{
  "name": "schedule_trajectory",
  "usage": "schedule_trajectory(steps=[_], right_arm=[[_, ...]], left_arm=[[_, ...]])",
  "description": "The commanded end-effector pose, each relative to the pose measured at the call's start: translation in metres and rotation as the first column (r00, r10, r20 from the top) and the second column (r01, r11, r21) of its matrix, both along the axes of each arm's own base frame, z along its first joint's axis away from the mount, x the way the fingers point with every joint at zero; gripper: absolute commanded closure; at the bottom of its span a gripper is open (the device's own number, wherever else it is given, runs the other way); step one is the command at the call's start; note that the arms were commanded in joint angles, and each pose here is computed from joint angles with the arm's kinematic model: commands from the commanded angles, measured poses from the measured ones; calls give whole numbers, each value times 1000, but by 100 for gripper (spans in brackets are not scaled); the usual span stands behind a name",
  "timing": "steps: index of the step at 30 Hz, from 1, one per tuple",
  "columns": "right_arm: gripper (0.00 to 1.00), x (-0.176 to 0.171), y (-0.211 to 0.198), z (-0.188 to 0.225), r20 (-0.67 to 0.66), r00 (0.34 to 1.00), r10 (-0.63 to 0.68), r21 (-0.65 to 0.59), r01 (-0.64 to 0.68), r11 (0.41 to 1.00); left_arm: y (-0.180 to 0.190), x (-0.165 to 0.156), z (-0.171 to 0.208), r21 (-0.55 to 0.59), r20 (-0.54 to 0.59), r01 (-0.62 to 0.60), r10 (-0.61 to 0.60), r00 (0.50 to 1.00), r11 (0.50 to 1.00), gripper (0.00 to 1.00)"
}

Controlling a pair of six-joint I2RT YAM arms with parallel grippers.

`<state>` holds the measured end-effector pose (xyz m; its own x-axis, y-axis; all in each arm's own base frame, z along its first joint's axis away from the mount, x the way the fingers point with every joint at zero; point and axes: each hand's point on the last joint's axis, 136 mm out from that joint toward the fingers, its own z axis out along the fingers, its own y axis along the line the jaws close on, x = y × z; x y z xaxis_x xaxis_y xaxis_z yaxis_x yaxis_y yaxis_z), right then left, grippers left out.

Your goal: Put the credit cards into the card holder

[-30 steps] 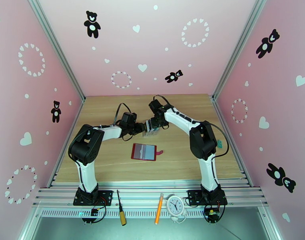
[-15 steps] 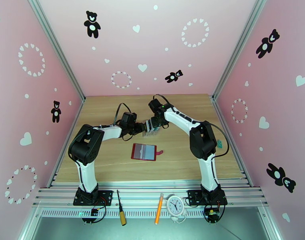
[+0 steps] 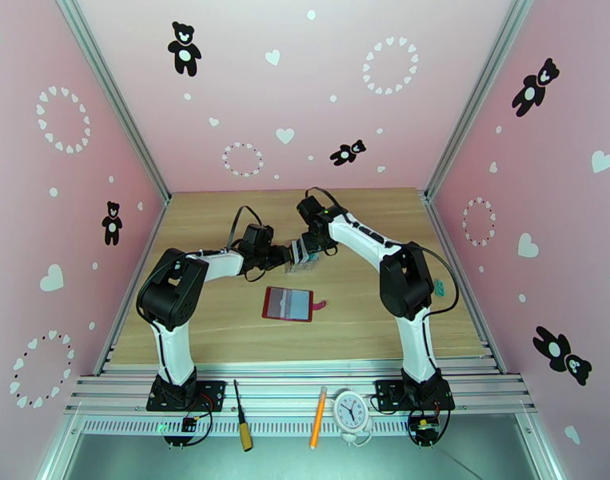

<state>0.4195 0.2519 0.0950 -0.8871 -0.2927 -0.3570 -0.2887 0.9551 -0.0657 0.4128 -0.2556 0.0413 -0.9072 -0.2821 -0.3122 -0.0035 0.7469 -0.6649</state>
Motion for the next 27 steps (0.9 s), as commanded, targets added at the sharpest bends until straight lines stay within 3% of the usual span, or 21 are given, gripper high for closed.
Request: schedule_trajectory(steps=[1, 27], right_arm=[[61, 3, -10, 0, -11, 1000, -13, -37, 12, 999], [83, -1, -6, 8, -20, 1000, -1, -12, 1, 1000]], left_arm=[[4, 0, -10, 6, -38, -1, 1, 999, 1000, 57], [3, 0, -10, 5, -40, 2, -2, 999, 1000, 57]])
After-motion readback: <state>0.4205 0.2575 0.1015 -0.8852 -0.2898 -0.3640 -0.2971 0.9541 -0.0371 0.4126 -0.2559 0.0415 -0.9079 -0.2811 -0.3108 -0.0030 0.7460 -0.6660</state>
